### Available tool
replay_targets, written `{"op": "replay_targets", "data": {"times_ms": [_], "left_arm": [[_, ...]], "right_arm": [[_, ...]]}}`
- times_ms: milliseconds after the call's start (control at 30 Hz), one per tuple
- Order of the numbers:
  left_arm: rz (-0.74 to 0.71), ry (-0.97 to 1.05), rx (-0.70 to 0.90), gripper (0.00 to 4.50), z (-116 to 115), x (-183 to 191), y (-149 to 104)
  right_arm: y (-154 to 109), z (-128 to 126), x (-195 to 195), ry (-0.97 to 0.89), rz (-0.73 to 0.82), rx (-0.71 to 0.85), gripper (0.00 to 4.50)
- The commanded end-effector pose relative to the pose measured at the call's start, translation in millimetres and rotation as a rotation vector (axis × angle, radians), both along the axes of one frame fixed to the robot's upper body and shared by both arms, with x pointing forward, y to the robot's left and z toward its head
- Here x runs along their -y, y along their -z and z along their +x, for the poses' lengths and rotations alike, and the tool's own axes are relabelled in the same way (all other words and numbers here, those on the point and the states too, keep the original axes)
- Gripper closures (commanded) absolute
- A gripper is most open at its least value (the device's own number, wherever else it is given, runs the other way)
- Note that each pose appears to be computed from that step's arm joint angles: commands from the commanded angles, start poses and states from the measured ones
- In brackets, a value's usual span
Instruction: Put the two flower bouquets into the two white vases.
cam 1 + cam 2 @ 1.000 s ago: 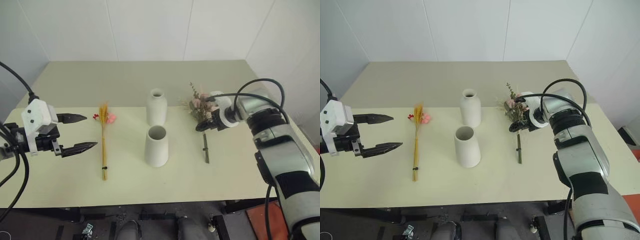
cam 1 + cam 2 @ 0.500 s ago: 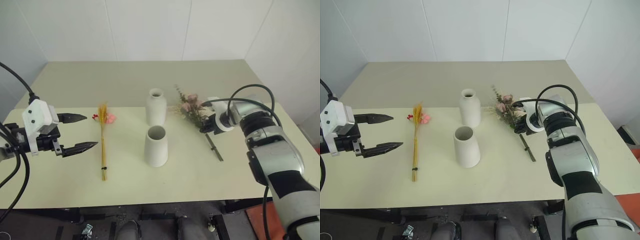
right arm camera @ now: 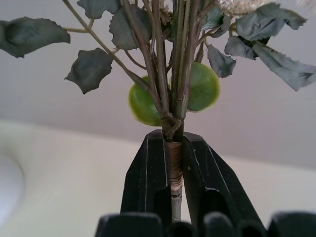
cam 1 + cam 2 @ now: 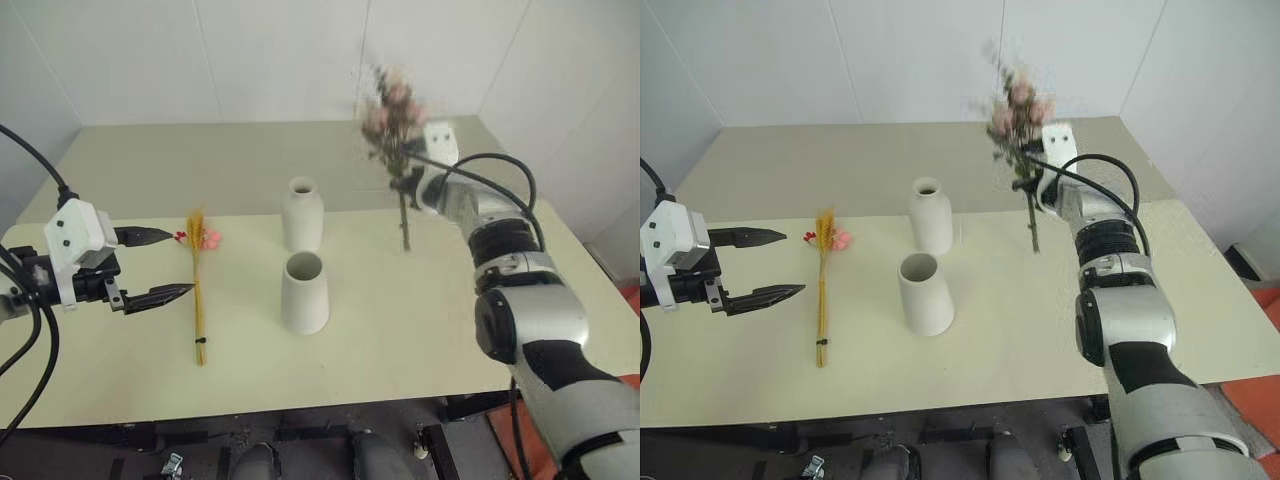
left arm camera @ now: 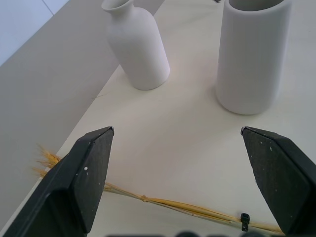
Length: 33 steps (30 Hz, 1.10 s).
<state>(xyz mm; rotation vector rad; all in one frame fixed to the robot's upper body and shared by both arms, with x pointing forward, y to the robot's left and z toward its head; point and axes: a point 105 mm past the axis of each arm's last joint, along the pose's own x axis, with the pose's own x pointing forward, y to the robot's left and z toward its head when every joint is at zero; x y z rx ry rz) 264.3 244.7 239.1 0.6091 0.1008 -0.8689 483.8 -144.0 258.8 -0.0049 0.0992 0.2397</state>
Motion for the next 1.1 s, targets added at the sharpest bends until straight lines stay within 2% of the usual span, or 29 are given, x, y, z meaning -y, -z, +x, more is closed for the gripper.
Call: {"op": "replay_targets", "data": {"times_ms": [33, 100, 133, 300, 467, 767, 933, 1100], "left_arm": [[0.013, -0.010, 0.051, 0.00, -1, -3, -12], [0.016, -0.016, 0.050, 0.00, -2, -4, -14], [0.019, -0.020, 0.051, 0.00, -2, -5, -15], [0.023, -0.038, 0.054, 0.00, -8, -8, -22], [-0.012, -0.066, 0.046, 0.00, -16, -14, -27], [-0.011, -0.145, 0.027, 0.00, -25, -26, -22], [-0.020, -0.170, 0.013, 0.00, -29, -30, -19], [-0.017, -0.190, 0.003, 0.00, -31, -31, -16]], "right_arm": [[-64, -1, 2, 0.086, 0.184, 0.305, 4.31], [-82, -6, 5, 0.177, 0.287, 0.460, 4.31], [-87, -8, 3, 0.169, 0.360, 0.489, 4.31], [-100, -15, -17, 0.035, 0.670, 0.544, 4.31], [-105, -27, -50, -0.132, 0.841, 0.579, 4.31], [-106, -41, -96, -0.298, 0.784, 0.586, 4.31], [-101, -48, -106, -0.358, 0.668, 0.610, 4.31], [-89, -53, -112, -0.400, 0.639, 0.596, 4.31]]}}
